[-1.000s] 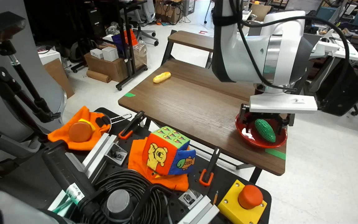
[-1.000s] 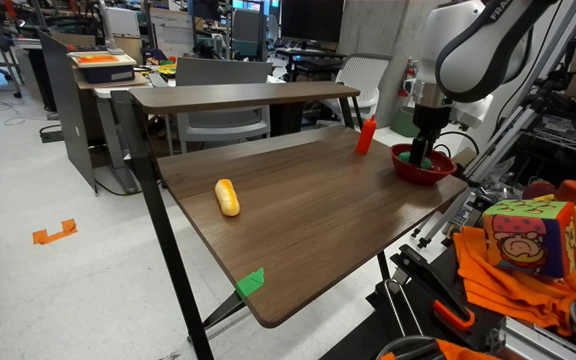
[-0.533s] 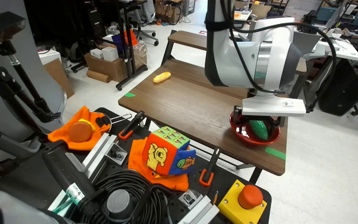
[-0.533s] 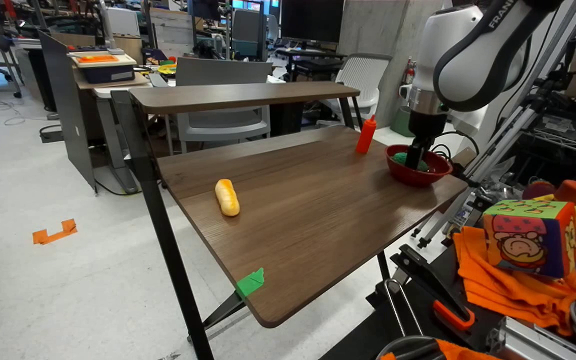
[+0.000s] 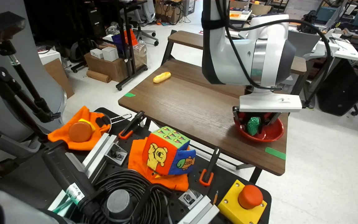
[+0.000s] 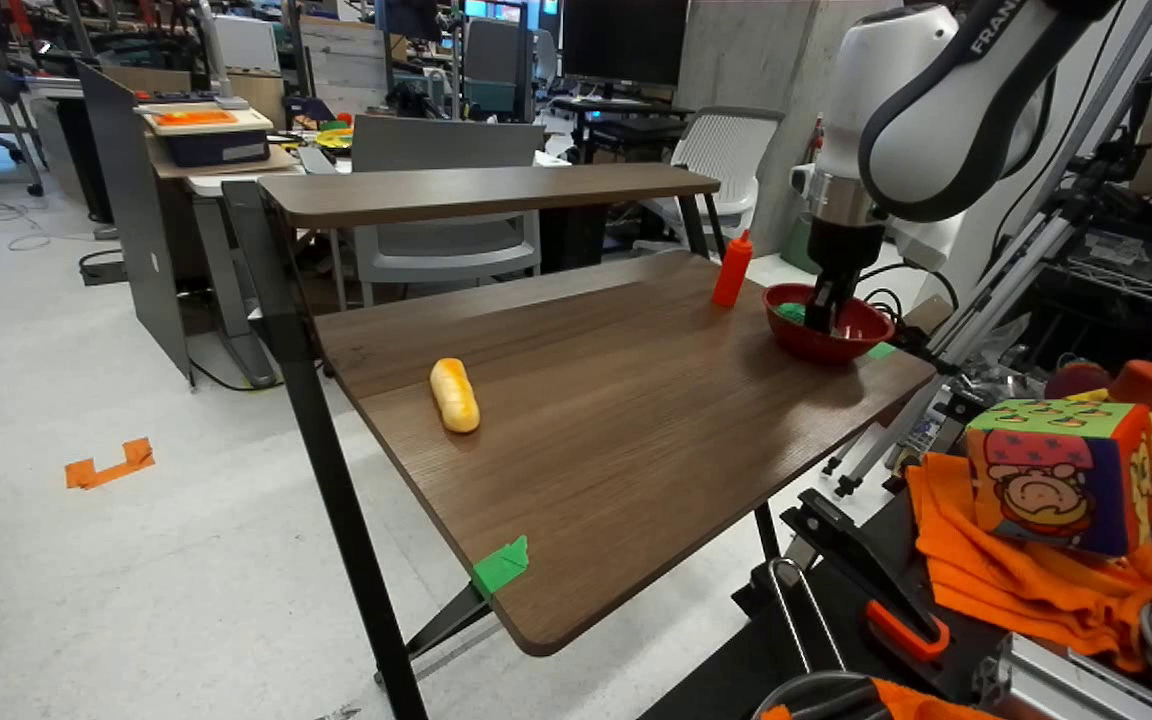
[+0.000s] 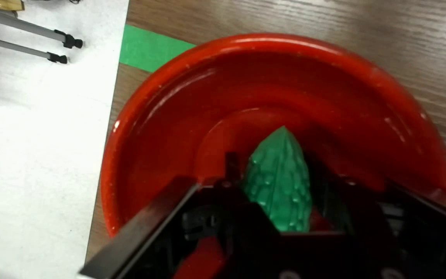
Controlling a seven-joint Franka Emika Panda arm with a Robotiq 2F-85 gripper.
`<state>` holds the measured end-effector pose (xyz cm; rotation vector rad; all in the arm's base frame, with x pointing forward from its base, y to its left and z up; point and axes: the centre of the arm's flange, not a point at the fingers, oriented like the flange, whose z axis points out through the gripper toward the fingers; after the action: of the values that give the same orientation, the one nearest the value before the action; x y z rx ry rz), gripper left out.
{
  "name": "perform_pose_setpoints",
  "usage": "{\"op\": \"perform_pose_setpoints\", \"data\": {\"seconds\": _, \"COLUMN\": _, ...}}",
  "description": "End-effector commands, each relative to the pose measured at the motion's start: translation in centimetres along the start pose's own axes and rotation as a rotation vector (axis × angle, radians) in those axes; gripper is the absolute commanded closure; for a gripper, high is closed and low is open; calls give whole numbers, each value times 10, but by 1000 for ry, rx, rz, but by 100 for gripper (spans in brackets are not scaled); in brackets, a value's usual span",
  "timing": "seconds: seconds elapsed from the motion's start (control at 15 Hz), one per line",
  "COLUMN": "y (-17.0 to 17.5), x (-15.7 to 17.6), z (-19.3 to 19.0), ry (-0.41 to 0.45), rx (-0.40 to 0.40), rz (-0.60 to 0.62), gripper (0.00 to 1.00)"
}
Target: Remove the green object from the orange bowl and put it on the table
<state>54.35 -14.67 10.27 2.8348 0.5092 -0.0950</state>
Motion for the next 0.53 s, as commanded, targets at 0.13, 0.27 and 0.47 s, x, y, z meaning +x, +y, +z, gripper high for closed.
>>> {"op": "perform_pose_setpoints", "data": {"seconds": 0.13, "y": -5, "x": -10, "z": -4, "ry": 8, "rx": -8, "rz": -14, "gripper": 82}}
{"op": "perform_pose_setpoints", "data": {"seconds": 0.27, "y": -5, "x": -15, "z": -14, "ry": 14, "rx": 10, "rz": -10, "gripper": 82}}
{"op": "perform_pose_setpoints", "data": {"seconds": 0.47, "y": -1, "x": -33, "z": -41, "ry": 48, "rx": 29, "rz": 12, "gripper": 82}}
